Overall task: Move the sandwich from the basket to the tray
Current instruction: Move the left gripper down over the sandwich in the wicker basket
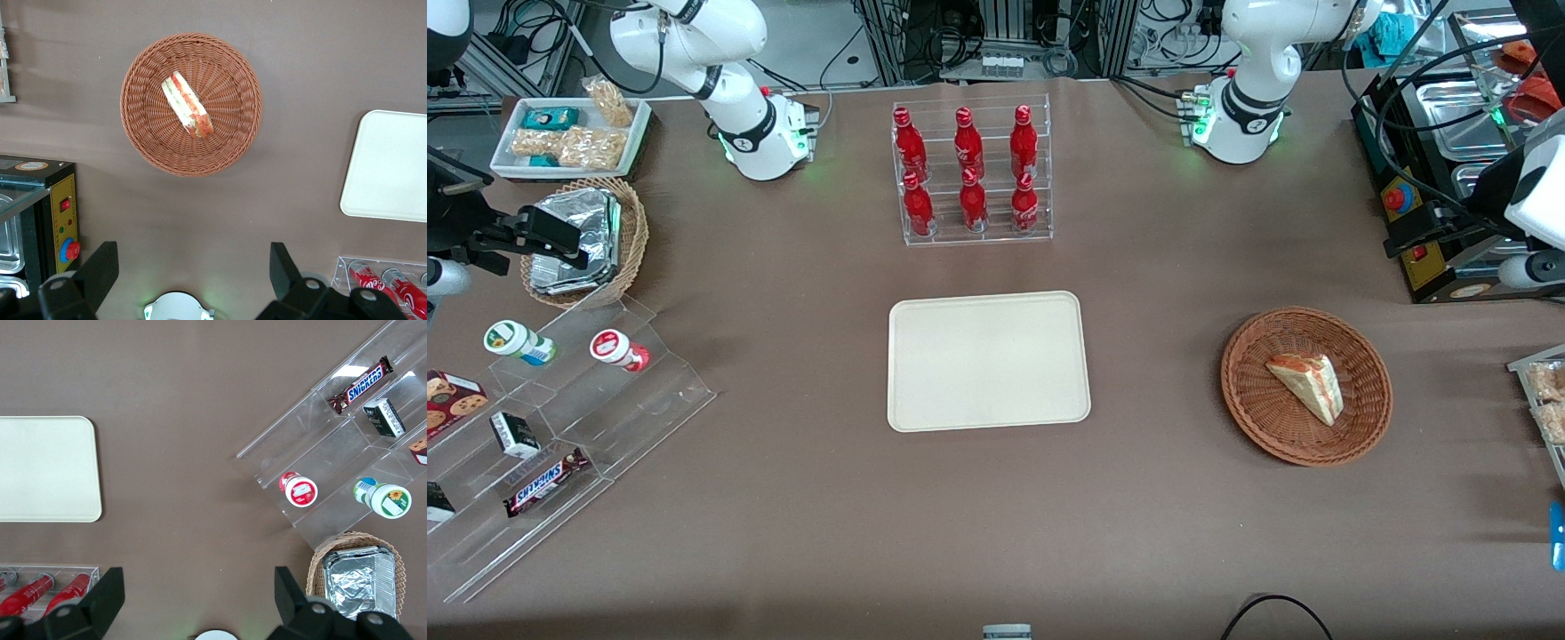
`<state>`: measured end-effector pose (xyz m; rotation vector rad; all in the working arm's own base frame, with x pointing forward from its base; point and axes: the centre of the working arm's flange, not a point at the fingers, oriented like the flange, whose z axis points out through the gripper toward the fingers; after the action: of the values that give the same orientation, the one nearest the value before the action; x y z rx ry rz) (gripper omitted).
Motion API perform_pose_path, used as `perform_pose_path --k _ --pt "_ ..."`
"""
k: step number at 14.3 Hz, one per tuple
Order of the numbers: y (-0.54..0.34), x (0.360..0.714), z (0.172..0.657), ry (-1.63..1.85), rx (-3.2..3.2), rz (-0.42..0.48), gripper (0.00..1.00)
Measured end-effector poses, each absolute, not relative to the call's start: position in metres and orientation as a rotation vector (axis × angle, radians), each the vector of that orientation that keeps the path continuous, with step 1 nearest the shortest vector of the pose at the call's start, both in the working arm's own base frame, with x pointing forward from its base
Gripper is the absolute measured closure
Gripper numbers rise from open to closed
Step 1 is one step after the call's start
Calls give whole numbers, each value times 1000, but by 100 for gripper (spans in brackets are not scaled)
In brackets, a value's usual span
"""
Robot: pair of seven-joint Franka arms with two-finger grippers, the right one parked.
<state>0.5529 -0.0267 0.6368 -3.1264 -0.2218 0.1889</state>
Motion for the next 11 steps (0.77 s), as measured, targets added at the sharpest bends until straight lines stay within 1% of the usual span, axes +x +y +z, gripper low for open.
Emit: perform_pose_path --k 2,3,5,6,8,11 --pt "-27 553 633 -210 -3126 201 0" --pt "-27 553 627 -203 -3123 223 0" --pt "-24 552 597 -203 -3109 312 0" --pt "-23 555 574 -204 -3105 336 0" --pt "-21 564 517 -207 -3110 312 0" --pt "-18 567 436 -193 -3094 261 0"
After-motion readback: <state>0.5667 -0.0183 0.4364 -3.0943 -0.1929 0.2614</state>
